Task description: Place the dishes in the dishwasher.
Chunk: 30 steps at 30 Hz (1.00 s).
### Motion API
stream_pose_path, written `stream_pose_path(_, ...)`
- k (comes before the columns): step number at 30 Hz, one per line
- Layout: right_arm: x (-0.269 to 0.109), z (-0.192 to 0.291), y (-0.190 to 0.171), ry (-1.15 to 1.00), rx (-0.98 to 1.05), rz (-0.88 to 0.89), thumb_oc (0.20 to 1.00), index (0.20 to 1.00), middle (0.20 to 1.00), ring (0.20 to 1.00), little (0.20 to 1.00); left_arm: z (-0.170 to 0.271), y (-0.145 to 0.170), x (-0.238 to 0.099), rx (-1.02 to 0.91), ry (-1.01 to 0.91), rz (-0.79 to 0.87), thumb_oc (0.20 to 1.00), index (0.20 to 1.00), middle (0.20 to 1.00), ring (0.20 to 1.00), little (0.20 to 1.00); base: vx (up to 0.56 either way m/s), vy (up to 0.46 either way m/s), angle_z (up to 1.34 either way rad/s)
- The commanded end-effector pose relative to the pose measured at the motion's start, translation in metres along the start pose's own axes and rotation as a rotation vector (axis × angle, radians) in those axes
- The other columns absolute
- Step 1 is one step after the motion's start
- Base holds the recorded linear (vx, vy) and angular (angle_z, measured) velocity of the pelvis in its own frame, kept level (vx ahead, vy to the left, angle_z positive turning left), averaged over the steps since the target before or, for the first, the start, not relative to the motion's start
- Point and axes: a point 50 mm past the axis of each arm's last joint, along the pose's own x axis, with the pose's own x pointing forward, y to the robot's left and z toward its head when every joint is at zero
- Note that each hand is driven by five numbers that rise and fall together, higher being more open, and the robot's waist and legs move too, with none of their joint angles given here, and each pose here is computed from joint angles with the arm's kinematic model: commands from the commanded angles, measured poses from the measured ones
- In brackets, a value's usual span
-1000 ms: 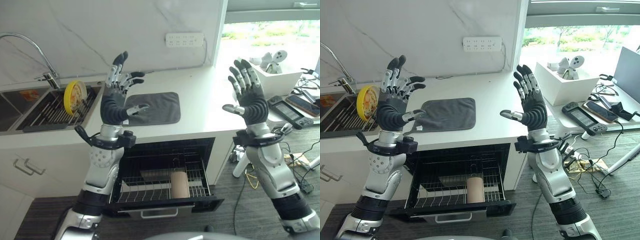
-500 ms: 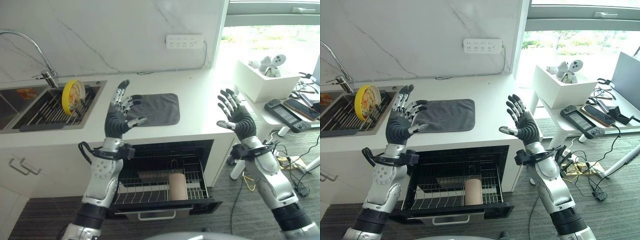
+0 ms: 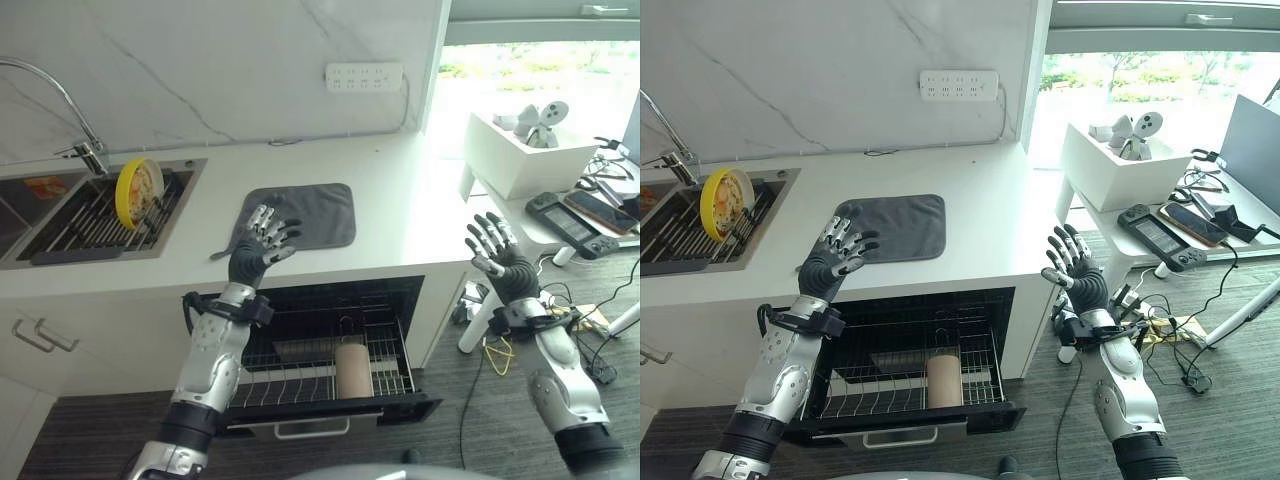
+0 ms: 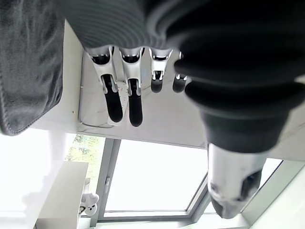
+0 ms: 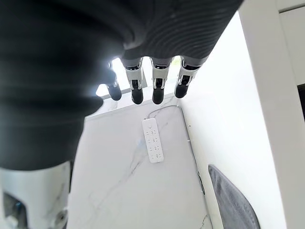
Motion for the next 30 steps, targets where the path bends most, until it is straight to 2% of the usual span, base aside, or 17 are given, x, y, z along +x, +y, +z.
stream_pose_path(1,0.010,0.023,0.011,-0.127,0.037,0.013,1.000,1.000,1.000,1.000,1.000,0.015,0.009,0.006,0.056,-0.059,-0.002,1.000,1.000,1.000,1.000,1.000,0.00,0.000,0.00)
stream_pose_path(7,0.014,0.034,0.006,-0.171,0.015,-0.014,1.000,1.000,1.000,1.000,1.000,0.019,0.007,0.005,0.088,-0.067,-0.014,1.000,1.000,1.000,1.000,1.000,-0.06,0.235,0.00)
stream_pose_path(13,0.016,0.057,-0.004,-0.231,0.030,-0.026,1.000,1.000,1.000,1.000,1.000,0.024,0.013,0.008,0.132,-0.118,0.006,1.000,1.000,1.000,1.000,1.000,-0.02,0.737,0.08)
stream_pose_path(17,0.020,0.082,-0.020,-0.392,0.050,-0.141,1.000,1.000,1.000,1.000,1.000,0.029,0.026,0.008,0.156,-0.092,0.024,1.000,1.000,1.000,1.000,1.000,-0.05,0.759,-0.08)
stream_pose_path(18,0.013,0.075,-0.021,-0.379,0.093,-0.129,1.000,1.000,1.000,1.000,1.000,0.038,0.042,-0.008,0.156,-0.079,0.105,1.000,1.000,1.000,1.000,1.000,-0.04,0.602,-0.26)
stream_pose_path(21,0.005,0.076,-0.018,-0.401,0.083,-0.126,1.000,1.000,1.000,1.000,1.000,0.048,0.051,-0.025,0.198,-0.099,0.117,1.000,1.000,1.000,1.000,1.000,-0.09,0.569,-0.96)
stream_pose_path(27,-0.006,0.070,-0.022,-0.455,0.222,-0.202,1.000,1.000,1.000,1.000,1.000,0.041,0.037,-0.002,0.236,-0.102,0.103,1.000,1.000,1.000,1.000,1.000,0.02,0.217,0.29)
stream_pose_path(30,-0.010,0.064,-0.023,-0.455,0.233,-0.211,1.000,1.000,1.000,1.000,1.000,0.033,0.029,-0.003,0.237,-0.080,0.073,1.000,1.000,1.000,1.000,1.000,0.07,-0.009,0.56)
